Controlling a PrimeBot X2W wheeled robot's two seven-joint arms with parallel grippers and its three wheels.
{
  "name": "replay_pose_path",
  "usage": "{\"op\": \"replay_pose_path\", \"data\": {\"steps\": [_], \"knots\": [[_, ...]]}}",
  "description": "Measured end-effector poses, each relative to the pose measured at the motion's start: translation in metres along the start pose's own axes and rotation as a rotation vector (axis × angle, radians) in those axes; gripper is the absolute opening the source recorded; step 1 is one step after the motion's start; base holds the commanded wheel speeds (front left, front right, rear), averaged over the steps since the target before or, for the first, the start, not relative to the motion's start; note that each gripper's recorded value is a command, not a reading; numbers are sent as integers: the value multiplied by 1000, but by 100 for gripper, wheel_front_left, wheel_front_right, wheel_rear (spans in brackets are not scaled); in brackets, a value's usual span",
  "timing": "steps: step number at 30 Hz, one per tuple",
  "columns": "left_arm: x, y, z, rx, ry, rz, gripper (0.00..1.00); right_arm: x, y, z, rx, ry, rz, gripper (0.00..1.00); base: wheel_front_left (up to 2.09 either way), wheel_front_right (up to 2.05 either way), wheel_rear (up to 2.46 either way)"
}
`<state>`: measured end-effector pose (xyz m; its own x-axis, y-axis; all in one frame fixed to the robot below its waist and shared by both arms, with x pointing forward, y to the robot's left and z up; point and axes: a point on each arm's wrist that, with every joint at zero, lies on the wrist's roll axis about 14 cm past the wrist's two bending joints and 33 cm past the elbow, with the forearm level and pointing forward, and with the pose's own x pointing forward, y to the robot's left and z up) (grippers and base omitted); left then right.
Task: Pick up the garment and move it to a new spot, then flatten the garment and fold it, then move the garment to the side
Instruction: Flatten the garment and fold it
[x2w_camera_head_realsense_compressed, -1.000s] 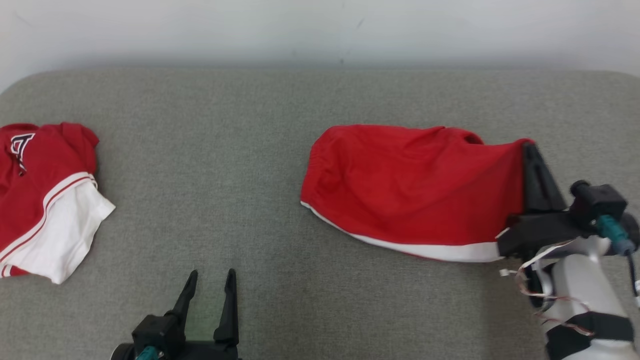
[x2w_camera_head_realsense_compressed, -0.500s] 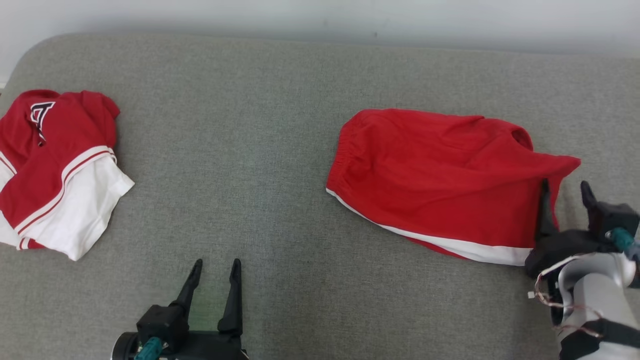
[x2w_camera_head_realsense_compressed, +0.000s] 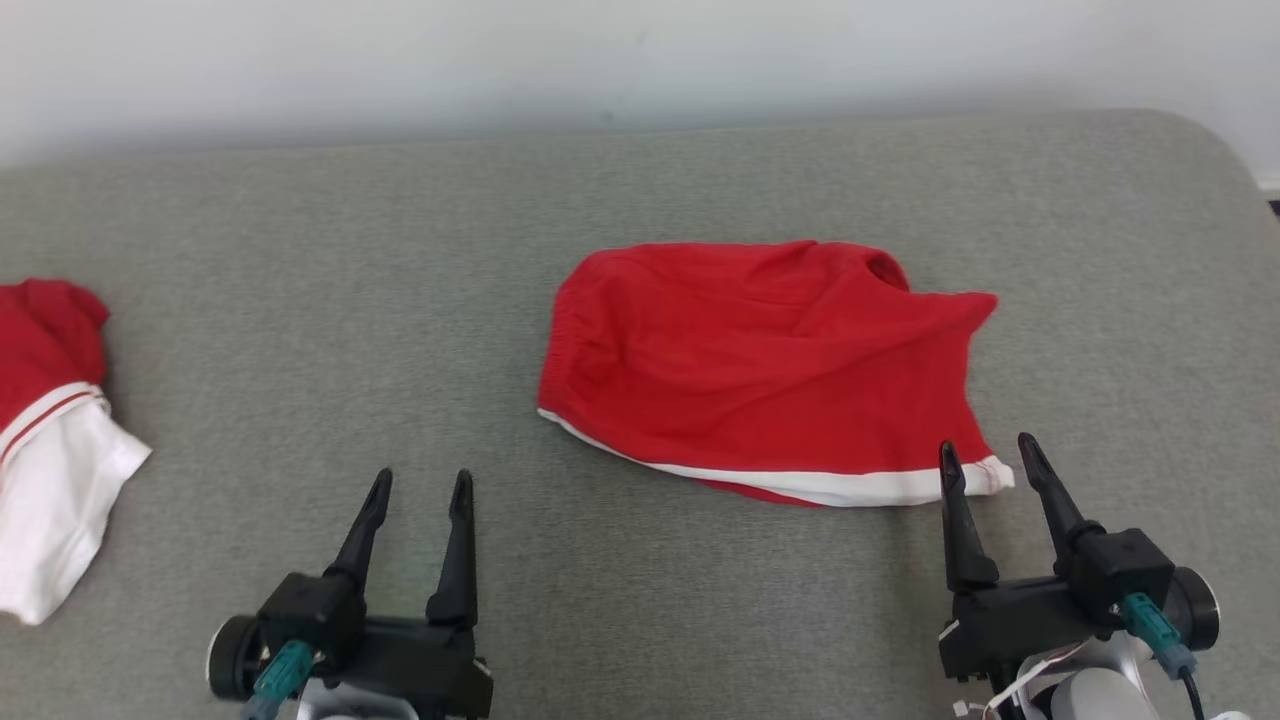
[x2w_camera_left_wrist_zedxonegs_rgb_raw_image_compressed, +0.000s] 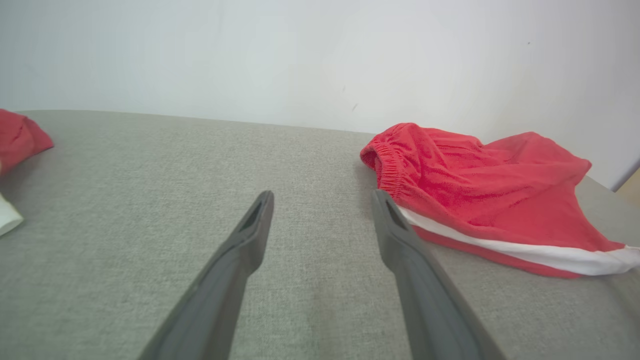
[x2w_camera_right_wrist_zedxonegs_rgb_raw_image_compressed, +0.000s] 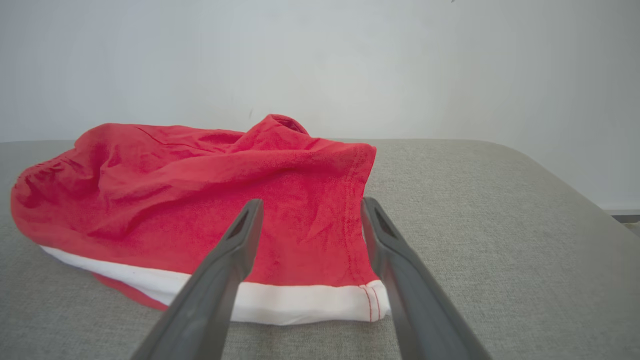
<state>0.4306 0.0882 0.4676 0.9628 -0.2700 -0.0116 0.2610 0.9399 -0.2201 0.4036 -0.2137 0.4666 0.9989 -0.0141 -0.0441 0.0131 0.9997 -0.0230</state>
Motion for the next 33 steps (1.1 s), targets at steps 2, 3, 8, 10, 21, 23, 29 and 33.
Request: {"op": "replay_pose_path", "data": {"steps": [2,3,8,10,21,23,29,33], "knots": [[5,-7,1,1,-4,-27,100,-3,0,0,1,-1,-1,100,0,0,0],[11,-13,4,2,-12,-46,100,-6,1,0,2,0,2,100,0,0,0],[48,-41,20,18,-57,-159,100,-12,5,-6,33,15,3,100,0,0,0],[63,-49,18,24,-51,-189,100,-12,5,-10,41,26,5,100,0,0,0],[103,-49,-32,-37,122,-251,100,-6,-11,-16,71,40,-47,100,0,0,0],[102,-46,-41,-61,152,-245,100,-6,-12,-18,76,45,-52,100,0,0,0],[96,-47,-46,-105,171,-253,100,-4,-8,-20,87,49,-44,100,0,0,0],[90,-48,-52,-150,191,-247,100,-2,-2,-20,95,49,-26,100,0,0,0]]}}
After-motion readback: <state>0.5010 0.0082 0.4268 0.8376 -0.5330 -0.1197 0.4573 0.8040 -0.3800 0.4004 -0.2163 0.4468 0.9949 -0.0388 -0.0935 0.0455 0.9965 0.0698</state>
